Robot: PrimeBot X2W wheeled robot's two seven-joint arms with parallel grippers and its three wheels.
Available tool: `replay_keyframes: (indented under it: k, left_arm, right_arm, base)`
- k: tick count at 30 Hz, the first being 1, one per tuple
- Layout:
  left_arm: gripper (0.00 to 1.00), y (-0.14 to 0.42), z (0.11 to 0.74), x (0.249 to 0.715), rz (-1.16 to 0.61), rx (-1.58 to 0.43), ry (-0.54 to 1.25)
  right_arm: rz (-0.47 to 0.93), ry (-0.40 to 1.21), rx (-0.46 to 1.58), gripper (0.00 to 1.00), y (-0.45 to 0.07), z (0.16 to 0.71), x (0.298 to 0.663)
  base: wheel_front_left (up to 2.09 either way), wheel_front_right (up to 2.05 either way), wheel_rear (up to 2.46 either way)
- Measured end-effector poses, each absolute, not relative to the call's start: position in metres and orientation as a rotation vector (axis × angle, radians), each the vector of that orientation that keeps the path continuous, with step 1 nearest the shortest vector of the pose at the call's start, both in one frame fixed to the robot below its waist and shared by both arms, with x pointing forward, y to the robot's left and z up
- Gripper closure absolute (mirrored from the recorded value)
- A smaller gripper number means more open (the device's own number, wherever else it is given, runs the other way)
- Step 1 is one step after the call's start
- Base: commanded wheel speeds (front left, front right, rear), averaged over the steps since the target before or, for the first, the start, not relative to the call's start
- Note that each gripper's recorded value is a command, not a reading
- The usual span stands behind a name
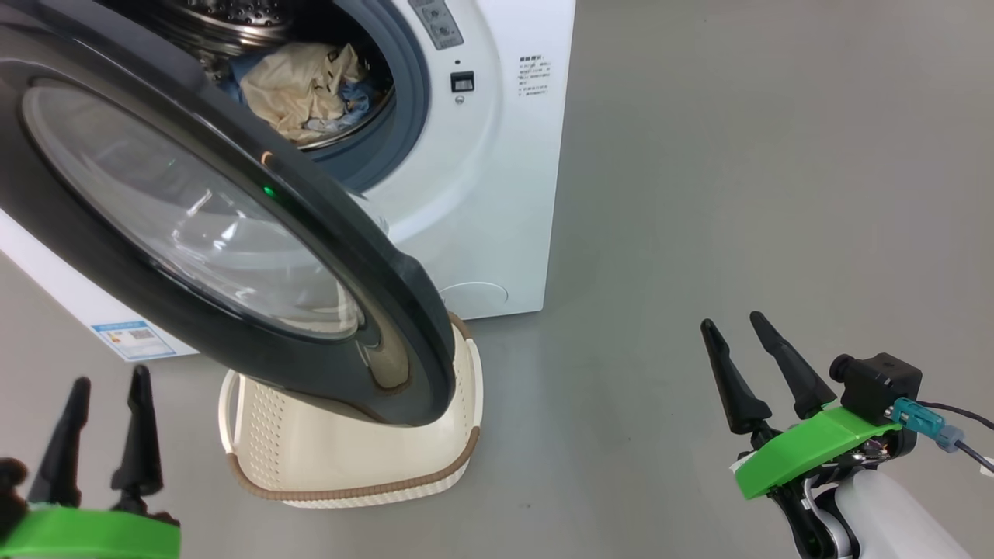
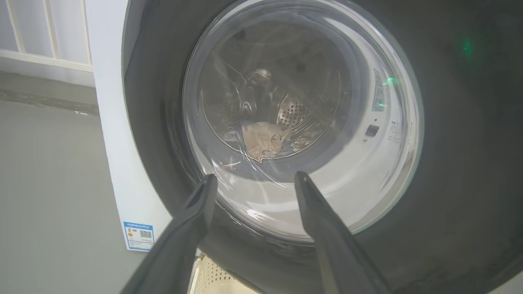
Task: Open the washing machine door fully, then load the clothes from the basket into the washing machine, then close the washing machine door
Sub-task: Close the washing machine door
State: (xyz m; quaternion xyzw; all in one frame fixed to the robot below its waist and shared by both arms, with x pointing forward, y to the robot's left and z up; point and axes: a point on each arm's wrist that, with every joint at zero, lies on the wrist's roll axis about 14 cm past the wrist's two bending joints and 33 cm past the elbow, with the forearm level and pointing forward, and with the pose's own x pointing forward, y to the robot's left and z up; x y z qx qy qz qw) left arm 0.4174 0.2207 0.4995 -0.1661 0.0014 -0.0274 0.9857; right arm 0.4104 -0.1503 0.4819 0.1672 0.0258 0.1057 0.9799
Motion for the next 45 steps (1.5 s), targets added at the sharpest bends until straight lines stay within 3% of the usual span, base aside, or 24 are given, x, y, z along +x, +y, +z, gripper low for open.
replay_keyframes:
  k: [44,45]
  left_arm:
    - [0.00,0.222,0.483,0.401,0.014,-0.283,-0.010]
    - [0.00,0.223,0.482,0.401,0.017,-0.285,-0.009]
  right_arm:
    - [0.225,-0.007,0.269,0.00,-0.156,0.500,0.416]
    - [0.225,-0.009,0.270,0.05,-0.156,0.500,0.417]
  base:
    - [0.00,0.00,0.00]
    - [0.00,0.00,0.00]
